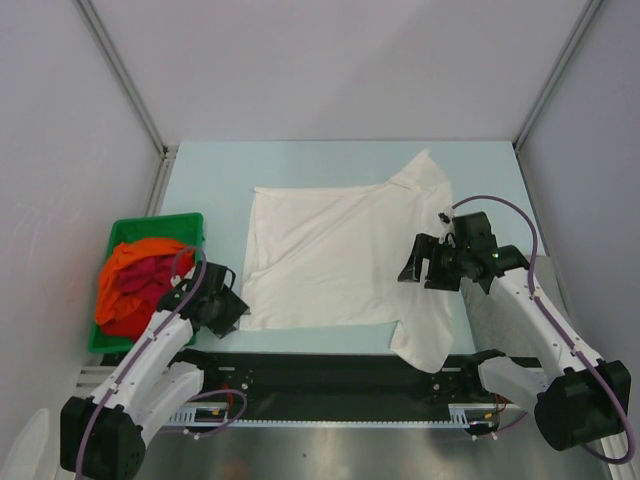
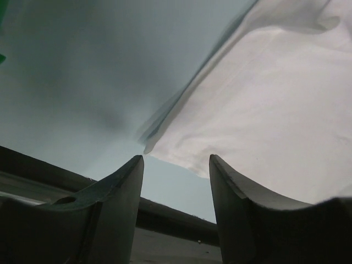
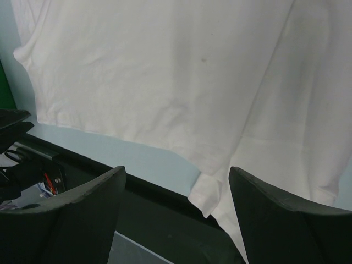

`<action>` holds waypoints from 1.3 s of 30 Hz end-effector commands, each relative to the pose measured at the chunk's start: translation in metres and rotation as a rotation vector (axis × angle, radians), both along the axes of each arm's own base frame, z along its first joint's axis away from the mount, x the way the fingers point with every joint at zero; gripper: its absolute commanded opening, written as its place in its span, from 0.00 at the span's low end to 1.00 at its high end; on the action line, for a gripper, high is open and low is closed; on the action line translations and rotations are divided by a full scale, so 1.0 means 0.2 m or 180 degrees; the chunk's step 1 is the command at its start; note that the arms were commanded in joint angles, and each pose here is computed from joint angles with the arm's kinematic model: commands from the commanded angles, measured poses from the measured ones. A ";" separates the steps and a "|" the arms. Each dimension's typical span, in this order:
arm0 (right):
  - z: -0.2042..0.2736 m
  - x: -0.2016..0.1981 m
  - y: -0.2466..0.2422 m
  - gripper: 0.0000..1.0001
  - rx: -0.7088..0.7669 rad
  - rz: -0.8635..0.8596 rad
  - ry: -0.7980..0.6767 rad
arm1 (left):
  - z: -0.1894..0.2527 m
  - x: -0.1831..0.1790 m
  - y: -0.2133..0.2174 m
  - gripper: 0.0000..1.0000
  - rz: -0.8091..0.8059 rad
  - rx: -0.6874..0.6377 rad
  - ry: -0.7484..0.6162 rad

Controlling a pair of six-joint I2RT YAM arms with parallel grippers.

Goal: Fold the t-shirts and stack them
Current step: Flatten the tshirt out

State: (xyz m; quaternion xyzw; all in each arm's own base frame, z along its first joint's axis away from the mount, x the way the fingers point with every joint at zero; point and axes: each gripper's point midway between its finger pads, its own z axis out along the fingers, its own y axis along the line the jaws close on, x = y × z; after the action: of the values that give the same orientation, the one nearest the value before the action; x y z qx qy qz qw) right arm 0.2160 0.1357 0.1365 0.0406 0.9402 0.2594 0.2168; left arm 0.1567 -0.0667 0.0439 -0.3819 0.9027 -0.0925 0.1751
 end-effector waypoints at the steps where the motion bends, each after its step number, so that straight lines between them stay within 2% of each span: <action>1: 0.03 -0.01 0.01 0.82 0.0072 -0.0014 -0.0040 | -0.04 -0.03 -0.04 0.56 0.0325 -0.0239 0.0075; 7: 0.04 -0.01 -0.01 0.82 0.0062 -0.0048 -0.0044 | -0.15 -0.11 -0.02 0.50 0.0607 -0.0281 0.0272; 21: 0.04 -0.01 -0.02 0.82 0.0072 -0.0121 -0.0001 | -0.18 -0.06 0.01 0.39 0.0601 -0.0129 0.0198; 24: 0.04 -0.01 -0.02 0.83 0.0075 -0.0146 0.0008 | -0.18 -0.01 0.01 0.31 0.0537 -0.0093 0.0091; 27: 0.04 -0.01 -0.03 0.83 0.0055 -0.0215 0.0042 | -0.16 0.03 0.01 0.07 0.0479 -0.0057 0.0034; 28: 0.02 -0.02 -0.04 0.84 0.0035 -0.0278 0.0078 | -0.14 0.05 0.01 0.00 0.0458 -0.0042 0.0002; 32: -0.08 -0.05 -0.10 0.95 -0.0116 -0.0575 0.0343 | -0.01 0.16 0.04 0.00 0.0128 0.0213 -0.0298; 35: -0.18 -0.11 -0.13 0.95 -0.0265 -0.0697 0.0647 | 0.16 0.23 0.13 0.00 0.0072 0.0573 -0.0524; 36: -0.20 -0.11 -0.15 0.95 -0.0302 -0.0764 0.0661 | 0.20 0.25 0.19 0.00 0.0143 0.0754 -0.0603; 39: -0.20 -0.11 -0.17 0.95 -0.0341 -0.0843 0.0651 | 0.34 0.32 0.22 0.00 0.0078 0.0942 -0.0835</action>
State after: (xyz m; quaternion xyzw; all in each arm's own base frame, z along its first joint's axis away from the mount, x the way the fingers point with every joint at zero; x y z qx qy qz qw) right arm 0.1961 0.1117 0.0986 0.1496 0.9567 0.1971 0.1535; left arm 0.2062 -0.0452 0.0794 -0.3837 0.8781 -0.0570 0.2800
